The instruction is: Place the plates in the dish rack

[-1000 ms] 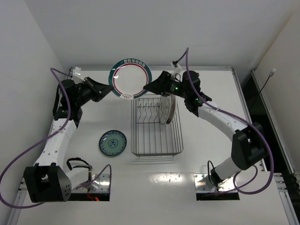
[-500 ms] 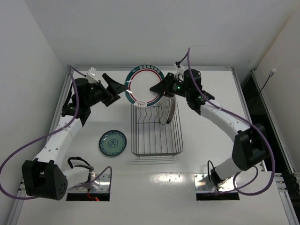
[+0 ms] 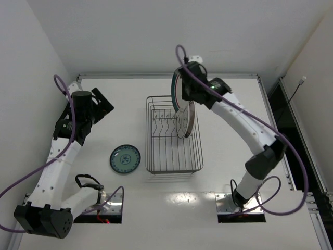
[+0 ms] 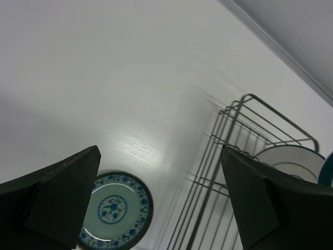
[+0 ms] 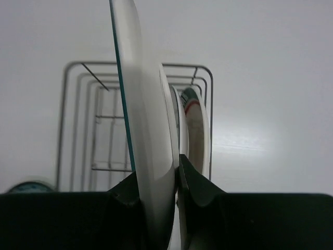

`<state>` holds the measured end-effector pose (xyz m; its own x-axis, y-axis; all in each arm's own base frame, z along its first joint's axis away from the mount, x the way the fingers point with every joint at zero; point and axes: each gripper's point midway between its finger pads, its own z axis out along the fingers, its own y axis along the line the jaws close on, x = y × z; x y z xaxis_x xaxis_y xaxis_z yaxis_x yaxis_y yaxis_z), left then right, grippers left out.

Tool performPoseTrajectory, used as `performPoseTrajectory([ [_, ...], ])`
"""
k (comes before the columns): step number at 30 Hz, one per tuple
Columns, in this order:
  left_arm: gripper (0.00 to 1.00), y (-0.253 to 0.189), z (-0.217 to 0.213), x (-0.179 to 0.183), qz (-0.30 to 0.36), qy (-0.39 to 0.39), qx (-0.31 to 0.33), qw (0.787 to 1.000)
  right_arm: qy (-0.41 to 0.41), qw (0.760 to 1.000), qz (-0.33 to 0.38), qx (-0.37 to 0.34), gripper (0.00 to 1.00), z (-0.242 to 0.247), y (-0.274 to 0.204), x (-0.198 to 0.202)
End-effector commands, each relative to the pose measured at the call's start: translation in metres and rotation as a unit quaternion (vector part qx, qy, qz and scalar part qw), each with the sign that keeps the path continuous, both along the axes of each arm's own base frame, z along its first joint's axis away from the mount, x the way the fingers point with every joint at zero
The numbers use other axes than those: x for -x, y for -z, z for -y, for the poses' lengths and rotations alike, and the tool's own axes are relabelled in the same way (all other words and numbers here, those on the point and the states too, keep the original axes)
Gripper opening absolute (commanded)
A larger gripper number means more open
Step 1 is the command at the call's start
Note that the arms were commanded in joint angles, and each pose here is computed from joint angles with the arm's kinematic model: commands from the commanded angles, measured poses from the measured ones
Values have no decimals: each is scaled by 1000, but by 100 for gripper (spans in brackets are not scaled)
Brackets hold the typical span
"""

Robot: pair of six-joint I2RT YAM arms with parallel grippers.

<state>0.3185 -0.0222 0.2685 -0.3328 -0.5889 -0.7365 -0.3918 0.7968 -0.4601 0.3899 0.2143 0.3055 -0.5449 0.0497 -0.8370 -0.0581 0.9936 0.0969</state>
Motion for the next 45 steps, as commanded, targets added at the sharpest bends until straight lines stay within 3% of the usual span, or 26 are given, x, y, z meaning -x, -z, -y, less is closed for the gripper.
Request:
performPoseTrajectory([
  [1, 100, 19, -29, 18, -44, -67, -47, 996, 31, 985, -62, 157, 0, 18, 53, 4],
  [12, 100, 52, -46, 39, -115, -111, -73, 985, 38, 967, -84, 238, 0, 7, 76, -1],
  [20, 100, 82, -40, 62, -140, -116, -41, 983, -7, 970, -127, 206, 0, -24, 118, 7],
  [29, 100, 91, -51, 83, -163, -144, -54, 975, -52, 971, -180, 149, 0, -62, 164, 21],
  [37, 100, 84, -53, 86, -154, -148, -54, 975, -25, 980, -118, 155, 0, -57, 102, 1],
  [45, 100, 81, -53, 82, -150, -145, -56, 976, -14, 976, -134, 169, 0, -45, 112, 5],
])
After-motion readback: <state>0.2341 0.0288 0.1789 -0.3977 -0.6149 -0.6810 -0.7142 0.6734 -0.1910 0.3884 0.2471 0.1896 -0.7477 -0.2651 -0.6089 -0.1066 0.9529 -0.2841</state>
